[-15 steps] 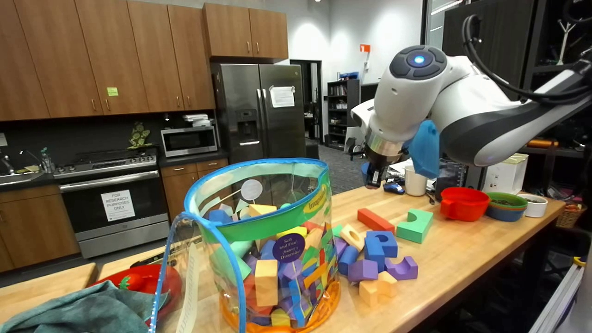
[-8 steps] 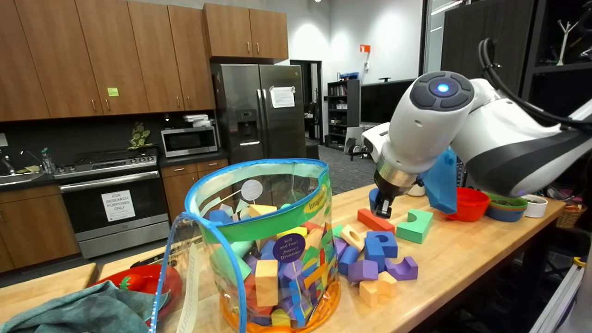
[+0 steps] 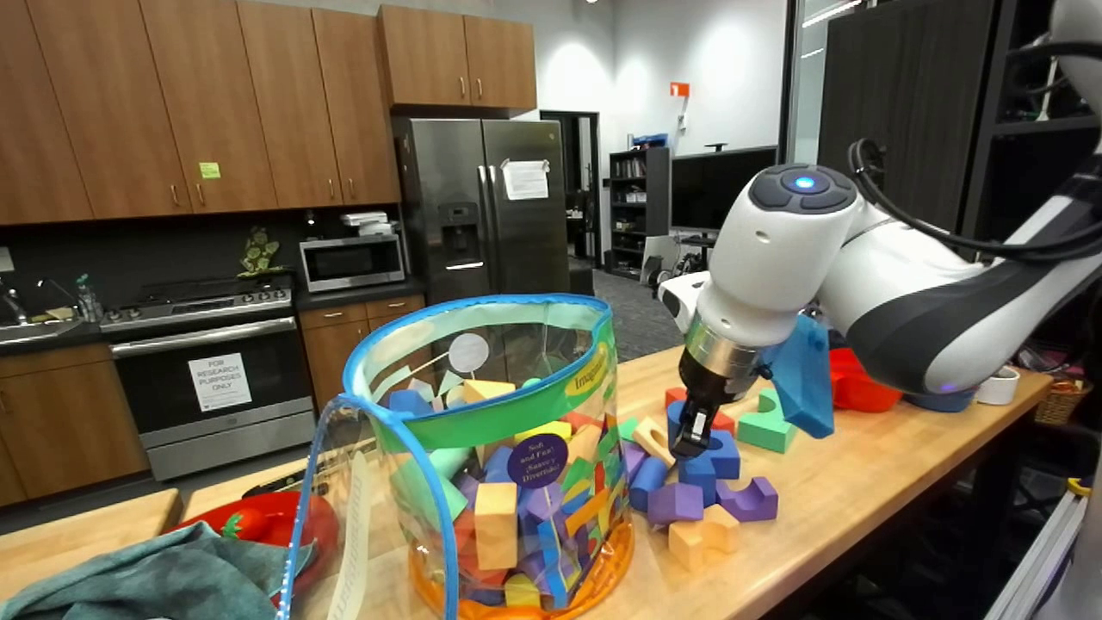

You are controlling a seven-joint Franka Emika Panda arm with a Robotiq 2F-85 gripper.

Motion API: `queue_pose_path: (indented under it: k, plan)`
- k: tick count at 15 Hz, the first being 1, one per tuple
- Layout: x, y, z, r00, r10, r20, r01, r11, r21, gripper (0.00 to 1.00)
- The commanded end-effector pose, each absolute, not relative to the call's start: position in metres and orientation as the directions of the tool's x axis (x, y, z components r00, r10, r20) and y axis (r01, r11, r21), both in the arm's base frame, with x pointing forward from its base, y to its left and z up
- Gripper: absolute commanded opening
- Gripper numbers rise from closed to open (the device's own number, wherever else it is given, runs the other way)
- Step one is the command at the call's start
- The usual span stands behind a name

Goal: Remove one blue block from the toy bag

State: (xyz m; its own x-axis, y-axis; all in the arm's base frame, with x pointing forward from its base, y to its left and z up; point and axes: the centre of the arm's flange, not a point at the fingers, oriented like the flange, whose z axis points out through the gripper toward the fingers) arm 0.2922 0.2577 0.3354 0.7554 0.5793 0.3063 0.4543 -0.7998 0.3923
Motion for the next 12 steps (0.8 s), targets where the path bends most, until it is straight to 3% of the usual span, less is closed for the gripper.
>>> queue_pose_path:
  k: [1,6,12]
  plan:
    - [0.339,0.261,0.322,0.721,0.617,0.314,0.499,-0.778,0.383,0.16]
    - [0.377,0.265,0.319,0.654,0.682,0.327,0.544,-0.725,0.423,0.16]
    - [0.388,0.272,0.304,0.628,0.709,0.320,0.574,-0.700,0.426,0.16]
